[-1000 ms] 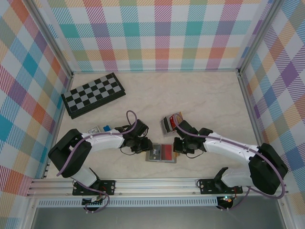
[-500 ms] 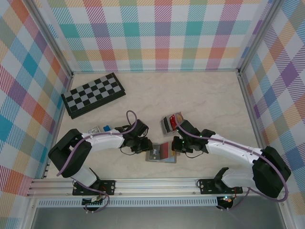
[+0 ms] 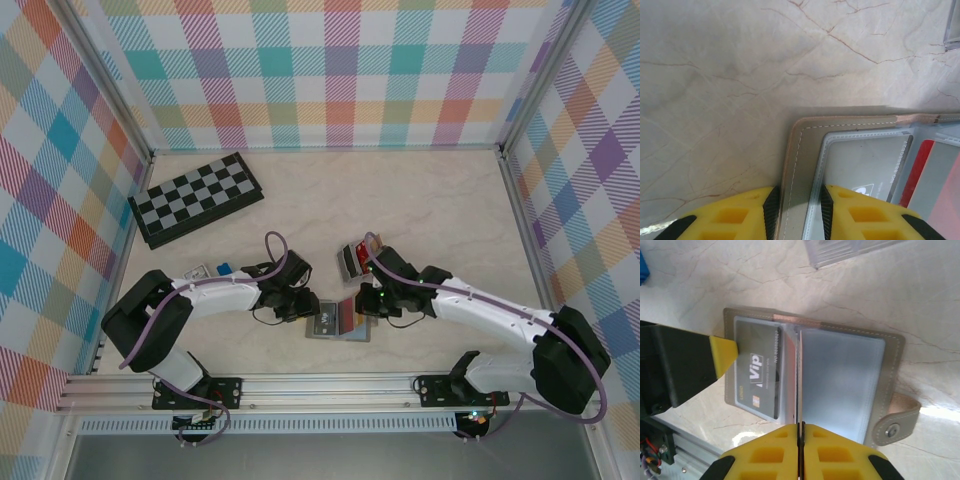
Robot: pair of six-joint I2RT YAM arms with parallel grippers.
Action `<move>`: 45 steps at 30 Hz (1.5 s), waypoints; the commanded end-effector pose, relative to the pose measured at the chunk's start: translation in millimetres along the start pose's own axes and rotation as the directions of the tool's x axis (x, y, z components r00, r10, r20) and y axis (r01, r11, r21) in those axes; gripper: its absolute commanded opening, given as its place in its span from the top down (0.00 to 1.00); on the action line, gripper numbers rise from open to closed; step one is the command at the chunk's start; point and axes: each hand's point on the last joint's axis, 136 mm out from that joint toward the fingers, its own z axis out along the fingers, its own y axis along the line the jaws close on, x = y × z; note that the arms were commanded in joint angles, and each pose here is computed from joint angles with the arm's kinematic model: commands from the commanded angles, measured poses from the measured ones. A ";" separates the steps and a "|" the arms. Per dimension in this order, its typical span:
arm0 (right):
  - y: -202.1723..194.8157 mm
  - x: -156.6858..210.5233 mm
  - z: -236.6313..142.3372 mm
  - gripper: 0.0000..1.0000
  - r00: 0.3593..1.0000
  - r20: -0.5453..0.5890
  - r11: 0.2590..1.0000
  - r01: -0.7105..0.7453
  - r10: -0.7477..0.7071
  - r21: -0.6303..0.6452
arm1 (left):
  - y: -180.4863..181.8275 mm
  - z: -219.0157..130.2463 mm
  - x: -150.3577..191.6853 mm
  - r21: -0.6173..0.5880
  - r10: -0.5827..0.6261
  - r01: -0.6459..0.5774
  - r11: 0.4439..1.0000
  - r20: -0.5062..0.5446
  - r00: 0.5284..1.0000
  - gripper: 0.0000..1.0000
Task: Put the credit cards into the card holder
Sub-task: Flip over the card slot in the card holder.
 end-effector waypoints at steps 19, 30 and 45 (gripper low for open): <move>22.7 -1.3 10.0 0.91 0.998 -0.047 0.996 0.044 -0.048 -0.072 | -3.7 7.4 4.8 0.004 0.026 -0.026 1.000 -0.008 1.000 0.72; 22.5 -2.5 14.1 0.92 0.997 -0.062 0.998 0.044 -0.047 -0.053 | -3.7 4.6 3.4 0.006 0.026 -0.026 1.000 0.007 1.000 0.72; -19.5 -4.6 3.8 0.92 1.000 -0.010 0.985 -0.017 0.019 0.169 | 1.1 -3.0 1.0 -0.021 0.026 -0.025 0.999 0.036 0.999 0.72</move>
